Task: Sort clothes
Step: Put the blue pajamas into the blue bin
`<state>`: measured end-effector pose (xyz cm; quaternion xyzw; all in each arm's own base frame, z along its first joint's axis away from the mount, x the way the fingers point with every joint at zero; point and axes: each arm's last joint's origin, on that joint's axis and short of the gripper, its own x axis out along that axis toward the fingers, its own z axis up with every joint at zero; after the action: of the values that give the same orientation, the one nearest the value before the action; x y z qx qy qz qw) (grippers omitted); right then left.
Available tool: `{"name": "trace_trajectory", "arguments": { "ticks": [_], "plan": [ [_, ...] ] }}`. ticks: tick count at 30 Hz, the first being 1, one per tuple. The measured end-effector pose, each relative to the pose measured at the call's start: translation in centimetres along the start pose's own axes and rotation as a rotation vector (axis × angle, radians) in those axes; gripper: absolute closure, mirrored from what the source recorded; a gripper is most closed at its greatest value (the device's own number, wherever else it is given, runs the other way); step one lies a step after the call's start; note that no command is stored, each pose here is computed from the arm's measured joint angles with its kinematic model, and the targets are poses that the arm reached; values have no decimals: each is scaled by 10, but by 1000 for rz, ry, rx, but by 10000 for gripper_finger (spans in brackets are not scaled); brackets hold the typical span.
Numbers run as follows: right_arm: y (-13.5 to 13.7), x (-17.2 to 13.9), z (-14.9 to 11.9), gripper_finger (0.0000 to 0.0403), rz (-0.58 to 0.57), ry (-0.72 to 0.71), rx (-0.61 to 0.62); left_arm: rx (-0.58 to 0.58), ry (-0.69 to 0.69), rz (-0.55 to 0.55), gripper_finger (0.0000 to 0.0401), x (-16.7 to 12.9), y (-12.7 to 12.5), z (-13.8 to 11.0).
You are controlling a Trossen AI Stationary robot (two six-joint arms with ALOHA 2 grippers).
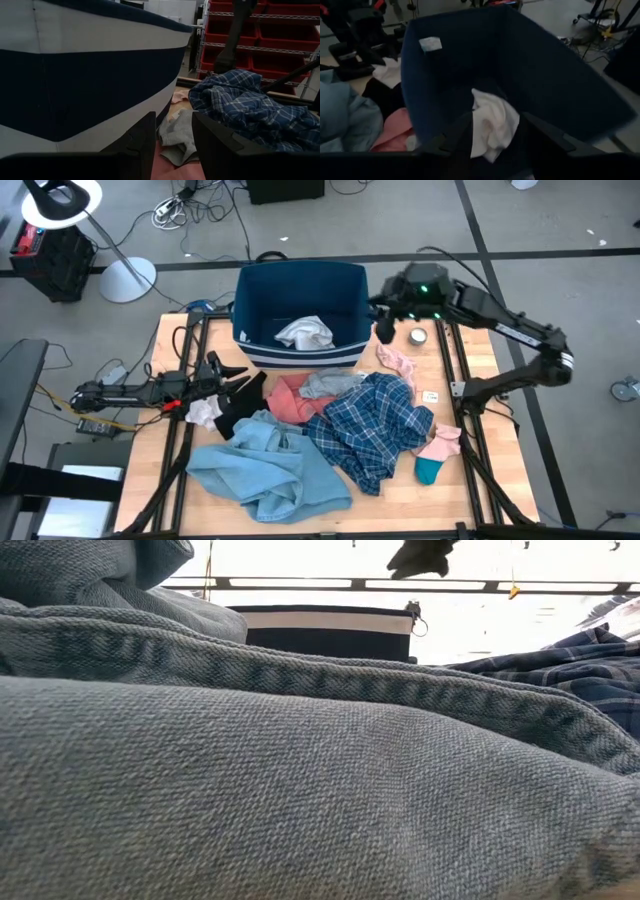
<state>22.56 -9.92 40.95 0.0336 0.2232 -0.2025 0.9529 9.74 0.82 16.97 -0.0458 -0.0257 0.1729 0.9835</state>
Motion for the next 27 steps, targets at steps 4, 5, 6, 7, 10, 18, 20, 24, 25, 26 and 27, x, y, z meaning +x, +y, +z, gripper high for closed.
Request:
{"name": "trace_trajectory", "arguments": {
  "ticks": [4, 5, 6, 7, 10, 18, 20, 24, 25, 26, 27],
  "plan": [
    [1, -20, -32, 243, 0, -16, 49, 0, 0, 0, 268, 0, 0, 0],
    [1, -26, -40, 243, 0, -19, 66, 0, 0, 0, 268, 0, 0, 0],
    [1, -31, -48, 243, -1, -20, 84, 0, 0, 0, 268, 0, 0, 0],
    [1, -37, -55, 243, -1, -21, 100, 0, 0, 0, 268, 0, 0, 0],
    [2, -51, -77, 243, 4, -11, 143, 0, 0, 0, 268, 0, 0, 0],
    [6, -74, -130, 243, 11, 132, 256, 0, 0, 0, 268, 0, 0, 0],
    [9, -78, -139, 243, 31, 178, 273, 0, 0, -1, 268, 0, 0, 0],
    [14, -84, -148, 243, 115, 206, 300, 0, 0, 0, 268, 0, 0, 0],
    [16, -85, -150, 243, 130, 215, 307, 0, 0, 0, 268, 0, 0, 0],
    [17, -85, -152, 244, 142, 229, 313, 0, 0, 0, 268, 0, 0, 0],
    [18, -85, -156, 244, 151, 249, 318, 0, 0, 0, 268, 0, 0, 0]
  ]
}}
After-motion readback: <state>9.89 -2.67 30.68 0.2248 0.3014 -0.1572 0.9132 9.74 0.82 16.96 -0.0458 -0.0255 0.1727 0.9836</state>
